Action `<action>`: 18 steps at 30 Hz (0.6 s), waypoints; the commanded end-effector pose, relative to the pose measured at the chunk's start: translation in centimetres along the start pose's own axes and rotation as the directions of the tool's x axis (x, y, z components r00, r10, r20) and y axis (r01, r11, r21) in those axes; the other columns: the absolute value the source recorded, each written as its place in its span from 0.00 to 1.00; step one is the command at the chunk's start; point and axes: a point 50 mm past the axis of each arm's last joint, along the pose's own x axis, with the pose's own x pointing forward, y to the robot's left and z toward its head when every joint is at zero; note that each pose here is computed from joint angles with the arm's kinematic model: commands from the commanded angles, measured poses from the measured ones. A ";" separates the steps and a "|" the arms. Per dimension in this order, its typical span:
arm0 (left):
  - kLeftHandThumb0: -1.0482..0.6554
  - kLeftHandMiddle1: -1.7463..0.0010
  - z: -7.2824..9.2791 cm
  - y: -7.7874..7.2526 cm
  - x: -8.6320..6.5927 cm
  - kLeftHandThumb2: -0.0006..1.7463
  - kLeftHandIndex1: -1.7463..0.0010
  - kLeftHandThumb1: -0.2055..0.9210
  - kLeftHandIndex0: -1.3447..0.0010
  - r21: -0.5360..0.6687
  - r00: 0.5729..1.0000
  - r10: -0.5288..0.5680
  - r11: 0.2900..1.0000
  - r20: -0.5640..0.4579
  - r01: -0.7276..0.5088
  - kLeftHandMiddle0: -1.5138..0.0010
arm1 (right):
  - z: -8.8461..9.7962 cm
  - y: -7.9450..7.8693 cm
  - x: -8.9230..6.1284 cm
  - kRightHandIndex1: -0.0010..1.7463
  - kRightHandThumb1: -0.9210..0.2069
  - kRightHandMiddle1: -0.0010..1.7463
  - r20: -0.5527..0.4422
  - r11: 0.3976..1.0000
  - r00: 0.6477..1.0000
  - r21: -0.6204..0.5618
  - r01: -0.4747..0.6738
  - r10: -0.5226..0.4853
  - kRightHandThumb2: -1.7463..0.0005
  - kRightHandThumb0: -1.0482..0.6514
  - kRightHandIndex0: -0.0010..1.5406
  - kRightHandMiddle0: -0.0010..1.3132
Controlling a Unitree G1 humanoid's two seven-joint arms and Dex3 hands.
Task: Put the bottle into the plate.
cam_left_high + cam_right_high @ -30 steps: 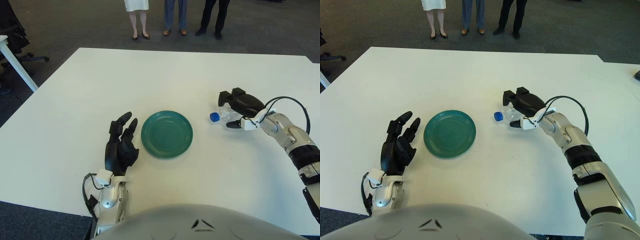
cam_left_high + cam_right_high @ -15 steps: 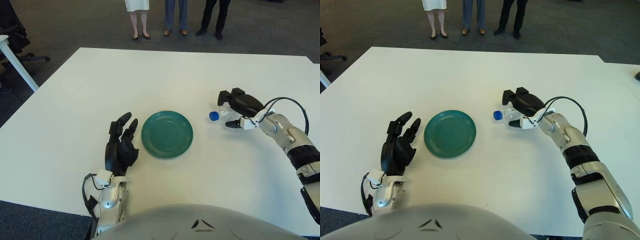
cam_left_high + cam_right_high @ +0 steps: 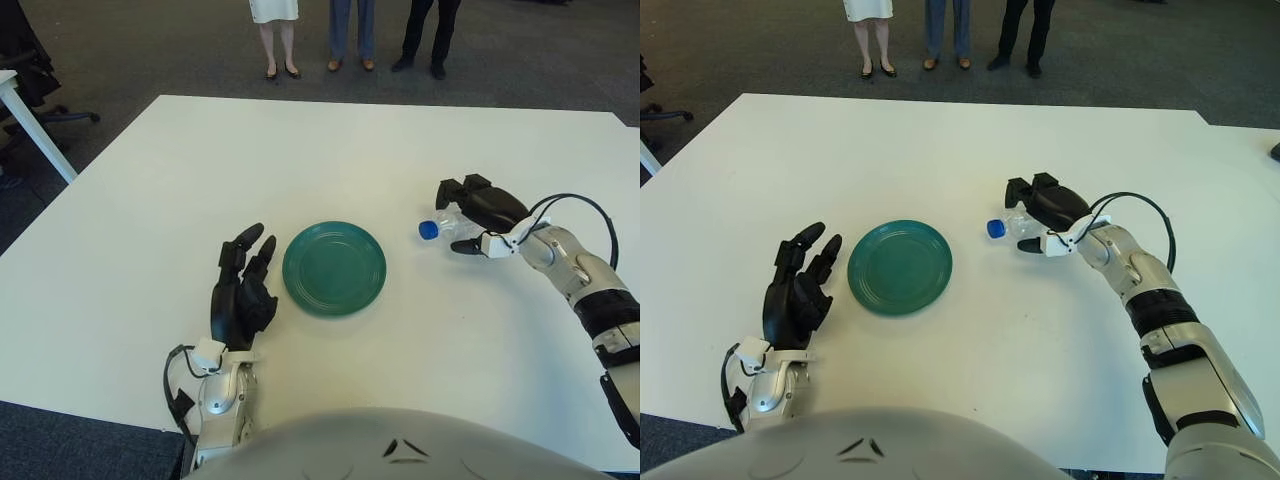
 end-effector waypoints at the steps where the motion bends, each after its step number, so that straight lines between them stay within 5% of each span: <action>1: 0.12 0.97 0.0 0.1 0.1 0.50 0.46 1.00 0.85 0.010 1.000 -0.019 1.000 0.011 0.018 0.62 | 0.4 -1.5 0.4 1.00 0.51 1.00 0.032 0.999 0.998 -0.007 0.051 -0.051 0.27 0.34 0.77 0.45; 18: 0.11 0.98 -0.2 0.3 0.3 0.53 0.46 1.00 0.86 0.040 1.000 -0.023 0.999 0.009 0.023 0.62 | 2.1 -4.0 0.8 1.00 0.51 1.00 0.088 0.992 0.989 -0.042 0.122 -0.118 0.27 0.34 0.79 0.45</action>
